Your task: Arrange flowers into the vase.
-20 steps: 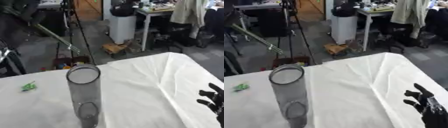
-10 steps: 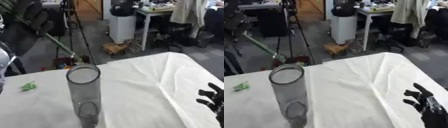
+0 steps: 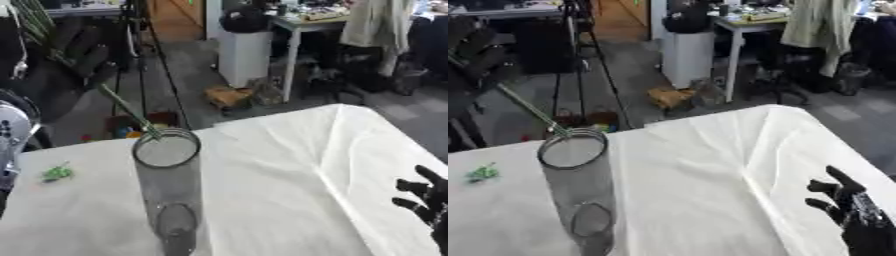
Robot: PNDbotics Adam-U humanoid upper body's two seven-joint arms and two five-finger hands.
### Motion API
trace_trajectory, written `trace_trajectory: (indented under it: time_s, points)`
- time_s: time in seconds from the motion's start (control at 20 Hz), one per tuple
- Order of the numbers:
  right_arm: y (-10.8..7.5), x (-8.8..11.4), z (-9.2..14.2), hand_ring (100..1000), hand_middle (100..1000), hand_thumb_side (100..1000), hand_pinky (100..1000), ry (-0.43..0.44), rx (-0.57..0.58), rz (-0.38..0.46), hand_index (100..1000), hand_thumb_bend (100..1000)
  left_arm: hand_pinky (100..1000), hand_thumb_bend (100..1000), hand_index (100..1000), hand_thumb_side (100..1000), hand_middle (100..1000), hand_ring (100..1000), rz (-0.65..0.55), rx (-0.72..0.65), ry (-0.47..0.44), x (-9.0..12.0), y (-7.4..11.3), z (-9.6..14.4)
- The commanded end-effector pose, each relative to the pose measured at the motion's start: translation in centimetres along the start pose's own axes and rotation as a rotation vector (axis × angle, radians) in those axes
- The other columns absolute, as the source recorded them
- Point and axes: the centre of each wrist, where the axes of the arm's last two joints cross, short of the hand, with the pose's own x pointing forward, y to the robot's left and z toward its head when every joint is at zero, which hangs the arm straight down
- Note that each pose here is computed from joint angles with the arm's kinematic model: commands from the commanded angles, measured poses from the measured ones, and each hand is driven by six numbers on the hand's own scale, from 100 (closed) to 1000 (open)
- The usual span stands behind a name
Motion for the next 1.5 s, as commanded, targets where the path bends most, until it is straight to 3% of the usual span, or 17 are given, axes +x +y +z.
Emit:
trace_trajectory:
  time_s: [0.05, 0.7, 1.5]
  points:
    - [-0.2, 0.5, -0.3, 907, 662, 1000, 772, -0.017, 0.010, 0.010, 959, 100, 100, 1000, 142, 712, 100, 100, -0.034, -0.015, -0.008, 0.9, -0.2, -0.1]
    - [-0.2, 0.5, -0.4, 906, 661, 1000, 773, -0.018, 0.013, 0.008, 959, 100, 100, 1000, 142, 703, 100, 100, -0.042, -0.029, 0.029, 0.2, -0.3, -0.5]
    - [-0.2, 0.5, -0.4, 905, 661, 1000, 773, -0.017, 0.019, 0.007, 960, 100, 100, 1000, 142, 681, 100, 100, -0.130, -0.048, 0.166, -2.0, 0.3, -1.4]
